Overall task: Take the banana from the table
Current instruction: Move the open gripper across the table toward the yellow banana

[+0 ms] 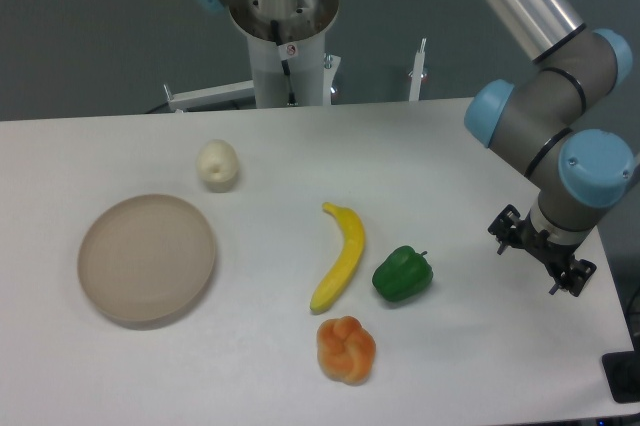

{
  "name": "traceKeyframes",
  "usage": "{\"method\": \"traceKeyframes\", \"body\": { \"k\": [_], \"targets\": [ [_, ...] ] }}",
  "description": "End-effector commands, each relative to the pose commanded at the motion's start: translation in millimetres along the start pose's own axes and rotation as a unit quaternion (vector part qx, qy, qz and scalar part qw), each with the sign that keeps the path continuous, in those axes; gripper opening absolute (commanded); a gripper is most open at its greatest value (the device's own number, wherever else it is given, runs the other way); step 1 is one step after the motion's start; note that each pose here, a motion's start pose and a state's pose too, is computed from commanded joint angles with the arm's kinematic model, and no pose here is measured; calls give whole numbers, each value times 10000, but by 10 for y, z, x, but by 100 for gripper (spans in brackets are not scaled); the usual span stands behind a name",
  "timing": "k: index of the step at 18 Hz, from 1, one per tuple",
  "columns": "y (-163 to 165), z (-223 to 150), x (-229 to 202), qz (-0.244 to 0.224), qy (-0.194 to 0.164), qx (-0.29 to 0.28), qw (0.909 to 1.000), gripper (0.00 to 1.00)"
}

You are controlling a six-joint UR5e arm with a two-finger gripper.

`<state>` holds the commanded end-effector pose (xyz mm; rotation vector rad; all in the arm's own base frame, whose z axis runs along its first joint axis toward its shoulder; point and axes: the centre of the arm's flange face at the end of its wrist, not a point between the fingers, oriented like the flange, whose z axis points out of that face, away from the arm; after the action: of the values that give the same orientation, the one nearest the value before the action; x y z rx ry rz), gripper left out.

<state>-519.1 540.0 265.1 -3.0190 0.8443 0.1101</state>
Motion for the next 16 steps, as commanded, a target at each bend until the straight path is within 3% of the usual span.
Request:
{"method": "traceKeyframes", "body": {
  "k": [9, 16],
  "targets": [
    [13, -70, 8, -62, -38, 3, 10000, 100],
    [-148, -201, 327, -253, -5, 94, 9996, 100]
  ]
}}
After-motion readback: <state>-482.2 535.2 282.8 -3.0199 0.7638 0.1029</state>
